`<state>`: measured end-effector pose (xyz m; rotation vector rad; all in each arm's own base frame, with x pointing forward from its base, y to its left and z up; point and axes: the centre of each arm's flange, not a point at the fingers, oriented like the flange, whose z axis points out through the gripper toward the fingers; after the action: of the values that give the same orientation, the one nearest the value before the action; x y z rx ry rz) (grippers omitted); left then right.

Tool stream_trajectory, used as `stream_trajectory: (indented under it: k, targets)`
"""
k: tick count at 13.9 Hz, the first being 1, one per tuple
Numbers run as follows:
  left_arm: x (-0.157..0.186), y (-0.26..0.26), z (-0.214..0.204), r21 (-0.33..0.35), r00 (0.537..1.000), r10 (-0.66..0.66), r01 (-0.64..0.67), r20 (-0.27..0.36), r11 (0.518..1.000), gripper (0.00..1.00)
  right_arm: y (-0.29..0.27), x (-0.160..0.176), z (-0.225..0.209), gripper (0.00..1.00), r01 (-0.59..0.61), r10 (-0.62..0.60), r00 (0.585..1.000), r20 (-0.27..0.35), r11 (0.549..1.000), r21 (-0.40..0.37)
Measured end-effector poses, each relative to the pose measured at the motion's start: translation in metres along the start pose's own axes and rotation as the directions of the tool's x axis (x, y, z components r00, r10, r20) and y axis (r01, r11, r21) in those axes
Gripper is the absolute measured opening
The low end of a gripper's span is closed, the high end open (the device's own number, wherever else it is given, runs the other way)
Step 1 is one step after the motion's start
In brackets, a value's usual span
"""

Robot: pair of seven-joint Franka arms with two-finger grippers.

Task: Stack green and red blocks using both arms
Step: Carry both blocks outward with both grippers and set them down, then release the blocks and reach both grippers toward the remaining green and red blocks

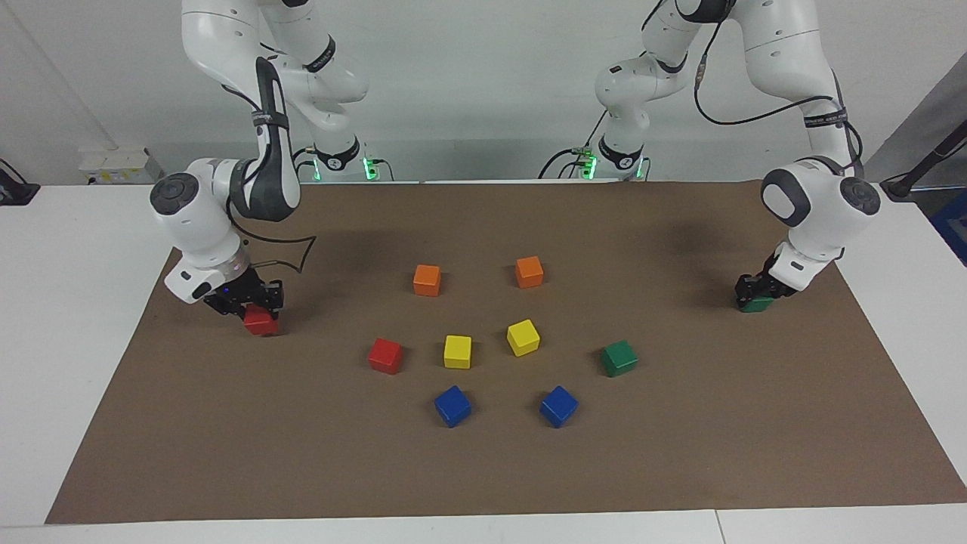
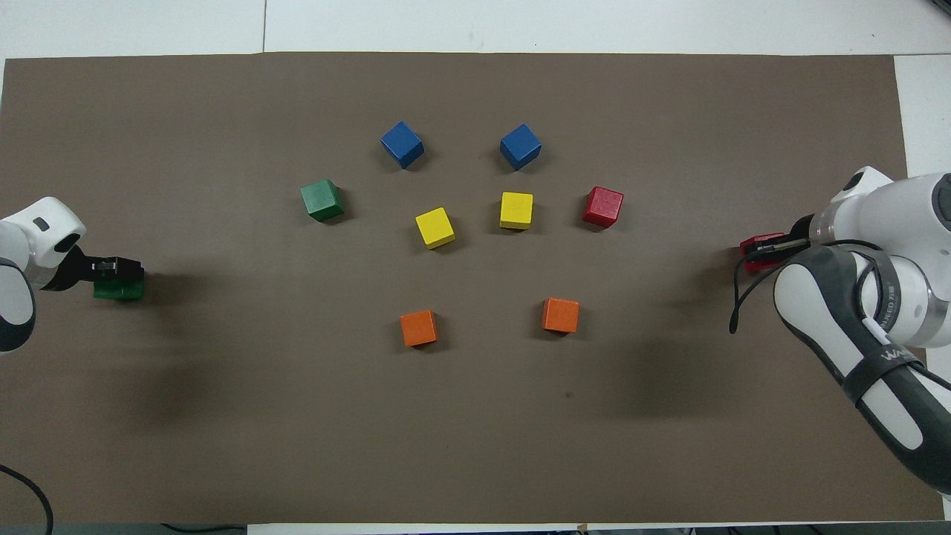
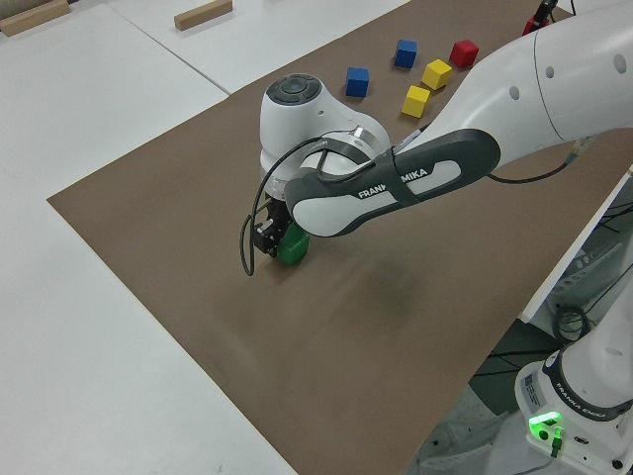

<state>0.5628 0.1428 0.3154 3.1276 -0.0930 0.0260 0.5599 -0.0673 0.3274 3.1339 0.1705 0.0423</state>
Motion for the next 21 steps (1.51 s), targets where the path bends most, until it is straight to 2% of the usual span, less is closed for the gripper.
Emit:
stream_trajectory:
  k: [1,3,5,7,10,11,14,15,18,21]
  targets:
    - [0.007,0.0,-0.011,0.0,1.0,0.005,-0.005,-0.001,1.0,0.98,0.0,0.0,0.001,0.55,0.0,0.0,1.0,-0.007,1.0,-0.002]
    - [0.023,0.003,-0.04,0.003,1.0,0.023,-0.023,0.001,1.0,1.0,0.0,-0.002,0.005,0.55,0.0,0.0,0.999,-0.04,1.0,-0.009]
    - [0.042,0.022,-0.074,-0.001,0.999,0.038,-0.038,0.012,0.999,1.0,-0.001,-0.006,0.012,0.55,0.0,0.0,0.999,-0.043,1.0,-0.01]
    - [0.061,0.068,-0.1,-0.001,1.0,-0.018,0.018,0.017,1.0,1.0,-0.002,-0.008,0.015,0.55,0.0,0.0,0.999,-0.041,1.0,-0.01]
    - [0.081,0.178,-0.114,0.0,0.99,-0.141,0.141,0.015,0.99,1.0,-0.002,-0.008,0.015,0.55,0.0,0.0,0.999,-0.041,1.0,-0.01]
    - [0.084,0.211,-0.116,-0.002,0.983,-0.185,0.185,0.009,0.983,1.0,-0.002,-0.008,0.015,0.6,0.0,0.0,0.999,-0.04,1.0,-0.01]
    - [0.095,0.282,-0.106,-0.006,0.954,-0.3,0.3,0.009,0.954,1.0,-0.002,-0.008,0.015,0.96,0.0,0.0,0.999,-0.04,1.0,-0.01]
    - [0.101,0.302,-0.096,-0.005,0.944,-0.328,0.328,0.016,0.945,1.0,-0.002,-0.008,0.015,1.0,0.0,0.0,0.999,-0.041,1.0,-0.01]
    - [0.116,0.334,-0.055,0.001,0.932,-0.362,0.362,0.034,0.932,1.0,-0.001,0.001,0.0,1.0,0.002,-0.002,0.999,-0.04,1.0,-0.009]
    - [0.124,0.336,-0.029,0.008,0.93,-0.368,0.368,0.007,0.93,1.0,-0.005,0.031,-0.062,1.0,-0.02,0.02,1.0,-0.015,1.0,0.001]
